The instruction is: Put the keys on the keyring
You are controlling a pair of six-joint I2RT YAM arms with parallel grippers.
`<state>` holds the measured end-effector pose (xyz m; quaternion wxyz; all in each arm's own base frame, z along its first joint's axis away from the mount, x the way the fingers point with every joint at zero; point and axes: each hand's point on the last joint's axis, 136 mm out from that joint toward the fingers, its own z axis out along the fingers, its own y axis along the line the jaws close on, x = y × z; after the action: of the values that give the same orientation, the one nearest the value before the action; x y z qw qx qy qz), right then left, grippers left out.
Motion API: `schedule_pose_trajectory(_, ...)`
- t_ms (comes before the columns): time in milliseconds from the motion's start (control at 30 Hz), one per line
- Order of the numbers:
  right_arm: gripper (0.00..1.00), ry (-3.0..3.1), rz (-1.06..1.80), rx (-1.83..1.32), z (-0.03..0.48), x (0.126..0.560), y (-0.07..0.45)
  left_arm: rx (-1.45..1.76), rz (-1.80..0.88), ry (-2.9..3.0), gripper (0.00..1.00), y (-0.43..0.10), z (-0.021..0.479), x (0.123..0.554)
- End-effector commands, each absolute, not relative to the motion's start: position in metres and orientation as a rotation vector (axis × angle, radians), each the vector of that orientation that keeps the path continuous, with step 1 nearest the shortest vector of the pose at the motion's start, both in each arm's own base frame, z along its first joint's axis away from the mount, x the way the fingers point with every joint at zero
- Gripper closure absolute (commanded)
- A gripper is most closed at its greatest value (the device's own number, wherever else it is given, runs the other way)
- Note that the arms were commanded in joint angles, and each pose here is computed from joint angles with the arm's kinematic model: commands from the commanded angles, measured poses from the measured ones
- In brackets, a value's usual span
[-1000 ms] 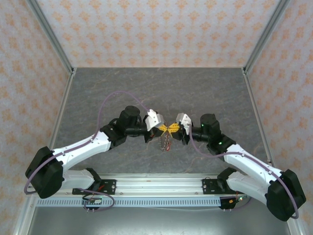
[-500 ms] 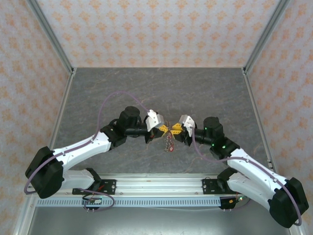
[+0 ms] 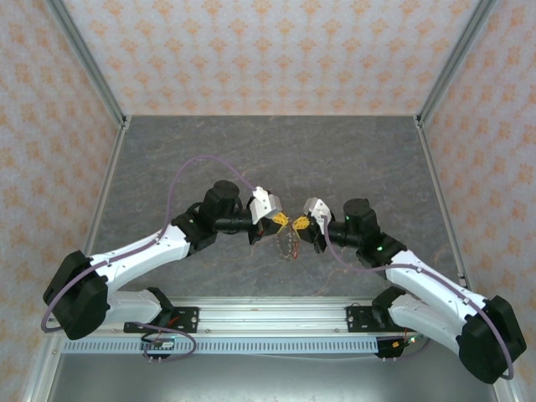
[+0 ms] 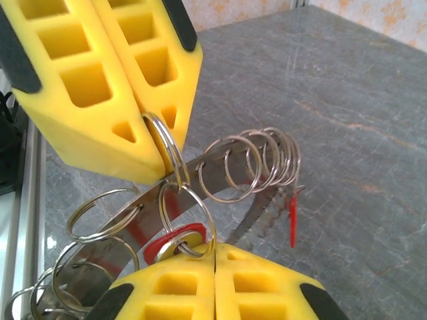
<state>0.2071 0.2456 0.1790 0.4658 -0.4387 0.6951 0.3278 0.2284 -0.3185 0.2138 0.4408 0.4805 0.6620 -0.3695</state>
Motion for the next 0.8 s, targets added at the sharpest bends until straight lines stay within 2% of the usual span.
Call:
schedule_pose_trajectory(0,0.95,1.683,0.848,-1.108,0.190,0.206,0.256,1.194,-0.924,1.489,1.00,-0.326,0.256,0.226)
schedule_pose_trajectory(133,0.97,1.716,0.847,-1.156,0.180,0.202,0.259,1.192,-0.925,1.494,1.00,-0.326,0.255,0.227)
schedule_pose_trajectory(300,0.84,1.679,0.660,-1.077,0.192,0.217,0.241,1.200,-0.882,1.523,1.00,-0.322,0.250,0.229)
schedule_pose_trajectory(533,0.83,1.644,0.452,-1.218,0.214,0.211,0.220,1.224,-0.818,1.562,1.00,-0.317,0.240,0.232)
schedule_pose_trajectory(767,0.79,1.522,0.650,-1.342,0.243,0.190,0.246,1.221,-0.822,1.556,1.00,-0.316,0.244,0.231)
